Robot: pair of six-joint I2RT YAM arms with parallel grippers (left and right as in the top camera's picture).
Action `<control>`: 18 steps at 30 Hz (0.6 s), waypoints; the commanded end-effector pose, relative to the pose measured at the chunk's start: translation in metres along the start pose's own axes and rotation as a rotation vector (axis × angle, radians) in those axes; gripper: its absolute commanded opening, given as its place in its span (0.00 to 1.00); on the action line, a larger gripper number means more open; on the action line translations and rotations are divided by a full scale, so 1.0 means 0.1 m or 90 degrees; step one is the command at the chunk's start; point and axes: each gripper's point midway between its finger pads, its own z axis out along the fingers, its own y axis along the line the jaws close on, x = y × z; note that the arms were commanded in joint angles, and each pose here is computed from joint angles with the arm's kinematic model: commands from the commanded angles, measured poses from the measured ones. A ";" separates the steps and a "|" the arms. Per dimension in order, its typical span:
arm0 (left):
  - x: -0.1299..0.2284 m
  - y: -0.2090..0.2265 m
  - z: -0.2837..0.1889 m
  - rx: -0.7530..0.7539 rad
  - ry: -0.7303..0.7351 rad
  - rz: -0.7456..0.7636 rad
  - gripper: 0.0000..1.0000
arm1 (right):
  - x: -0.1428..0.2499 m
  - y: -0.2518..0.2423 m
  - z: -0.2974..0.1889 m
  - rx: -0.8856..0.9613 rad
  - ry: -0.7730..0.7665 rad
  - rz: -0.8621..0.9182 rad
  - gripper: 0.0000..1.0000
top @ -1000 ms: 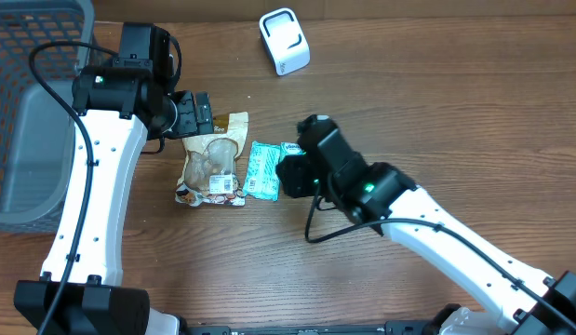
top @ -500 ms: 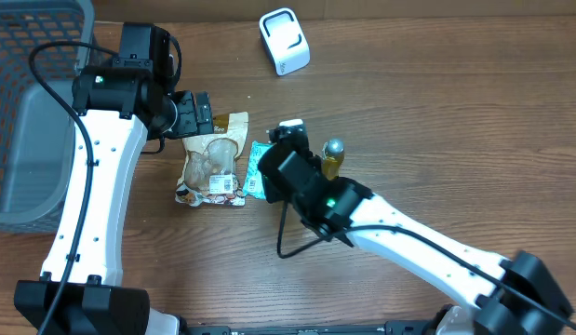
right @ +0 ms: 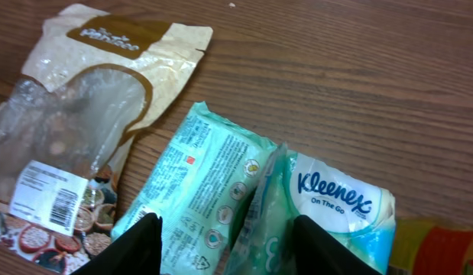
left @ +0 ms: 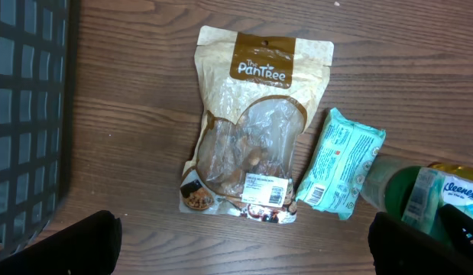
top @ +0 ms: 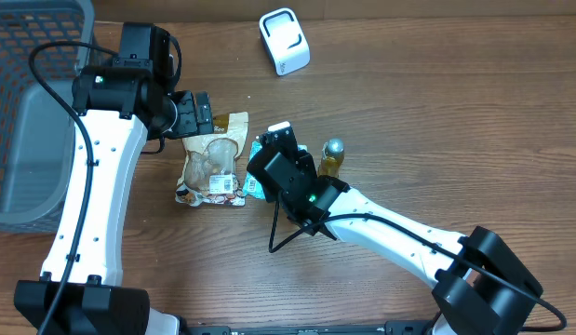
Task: Scan the item barcode
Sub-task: 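Lower the right gripper onto the Kleenex pack and grasp it, then pull the Kleenex pack toward the front of the table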
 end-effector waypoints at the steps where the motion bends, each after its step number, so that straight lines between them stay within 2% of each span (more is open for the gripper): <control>1: 0.00 -0.01 0.04 0.002 0.006 0.006 1.00 | -0.02 0.03 0.04 0.009 0.001 -0.012 0.43; 3: 0.00 -0.01 0.04 0.002 0.006 0.006 1.00 | 0.02 0.03 0.06 0.013 0.010 -0.016 0.32; 5: 0.00 -0.01 0.04 0.002 0.006 0.006 0.99 | 0.03 0.02 0.07 0.014 0.012 -0.018 0.26; 13: 0.00 -0.01 0.04 0.002 0.006 0.006 0.99 | 0.04 0.02 0.06 0.015 0.016 -0.020 0.24; 15: 0.00 -0.01 0.04 0.002 0.006 0.006 0.99 | 0.04 0.01 0.06 0.015 0.016 -0.020 0.20; 16: 0.00 -0.01 0.04 0.002 0.006 0.006 0.99 | 0.04 0.01 0.06 0.016 0.016 -0.020 0.18; 18: 0.00 -0.01 0.04 0.002 0.006 0.006 0.99 | 0.04 0.01 0.06 0.016 0.016 -0.037 0.05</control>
